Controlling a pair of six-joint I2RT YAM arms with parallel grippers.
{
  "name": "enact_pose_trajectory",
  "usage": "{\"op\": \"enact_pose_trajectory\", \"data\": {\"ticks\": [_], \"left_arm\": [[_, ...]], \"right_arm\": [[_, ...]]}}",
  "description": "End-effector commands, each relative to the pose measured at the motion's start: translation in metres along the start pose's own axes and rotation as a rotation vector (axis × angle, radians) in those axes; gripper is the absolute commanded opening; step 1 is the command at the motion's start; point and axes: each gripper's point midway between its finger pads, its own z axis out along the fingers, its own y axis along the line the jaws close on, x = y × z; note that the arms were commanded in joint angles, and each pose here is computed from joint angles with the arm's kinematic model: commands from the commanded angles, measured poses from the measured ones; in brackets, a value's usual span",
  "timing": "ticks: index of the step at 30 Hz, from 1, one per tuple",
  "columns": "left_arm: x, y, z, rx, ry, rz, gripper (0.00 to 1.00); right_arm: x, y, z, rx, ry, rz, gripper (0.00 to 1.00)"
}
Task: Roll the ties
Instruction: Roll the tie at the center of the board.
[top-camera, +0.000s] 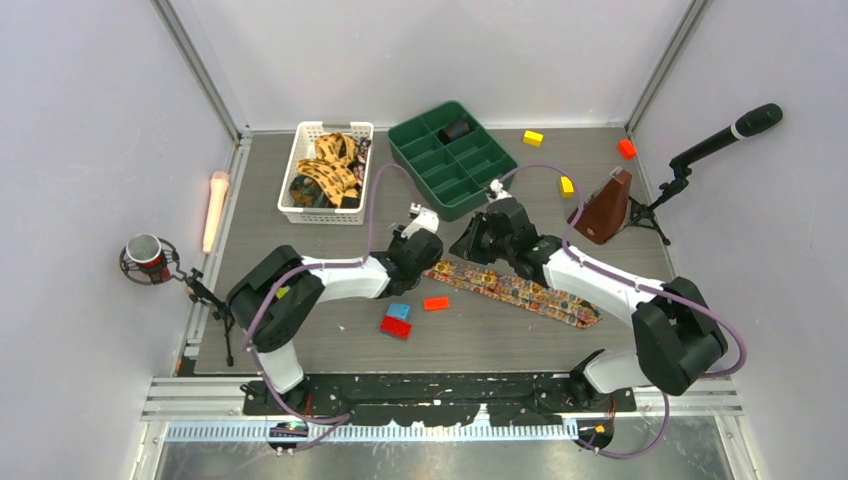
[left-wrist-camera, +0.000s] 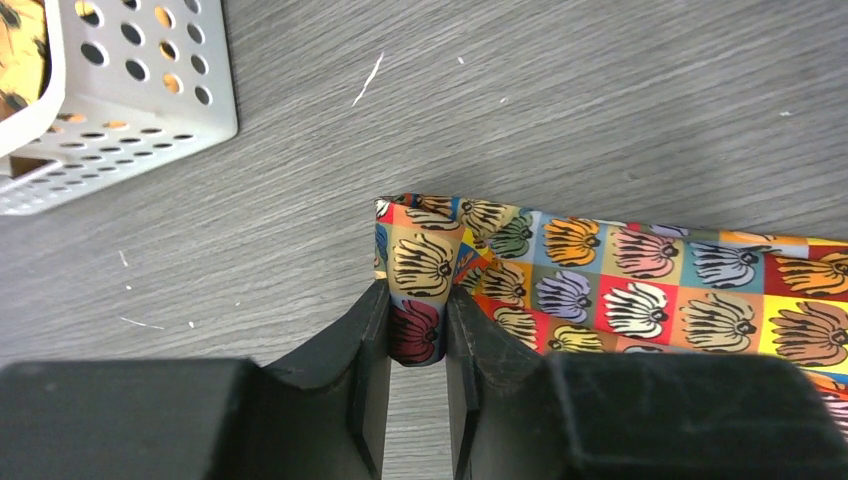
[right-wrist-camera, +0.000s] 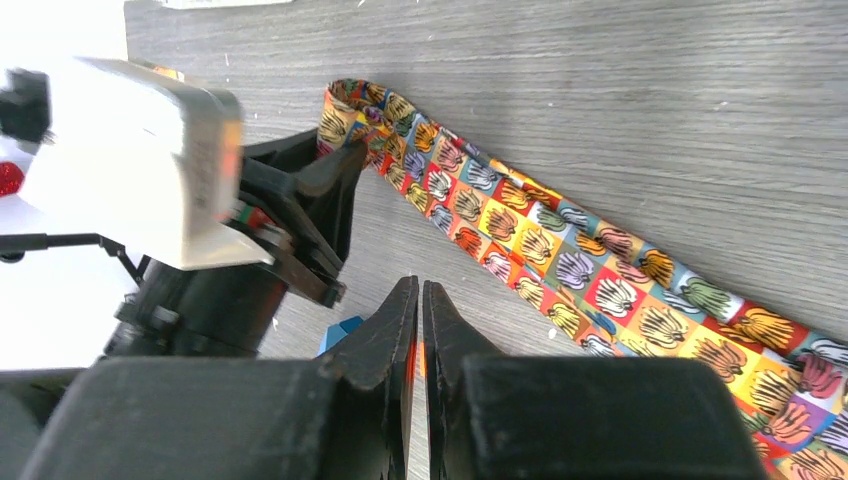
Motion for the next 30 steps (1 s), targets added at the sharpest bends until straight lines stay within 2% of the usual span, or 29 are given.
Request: {"op": "enact_pose_trajectory", "data": {"ticks": [1,5,15,30], "left_arm": [[-0.010,-0.002,-0.004,-0.114,-0.025,0.107,0.26],[-0.009,-0.016,-0.007,-0.117,-0.025,0.168,0.32],[-0.010,-0.033,-0.014,-0.047,-0.018,0.176,0.45],[-0.010,-0.051,-0.020,0.024,0.014,0.142,0.47]], "right_arm": [[-0.020,-0.001,-0.013,-0.003,-0.080,0.027,0.12],[-0.022,-0.009,-0.015,0.019,-0.084,0.053,0.12],[-0.021,-0.018,-0.015,0.041,-0.082,0.071,0.12],[-0.022,-0.025,-0.015,0.070,-0.082,0.061,0.11]]}}
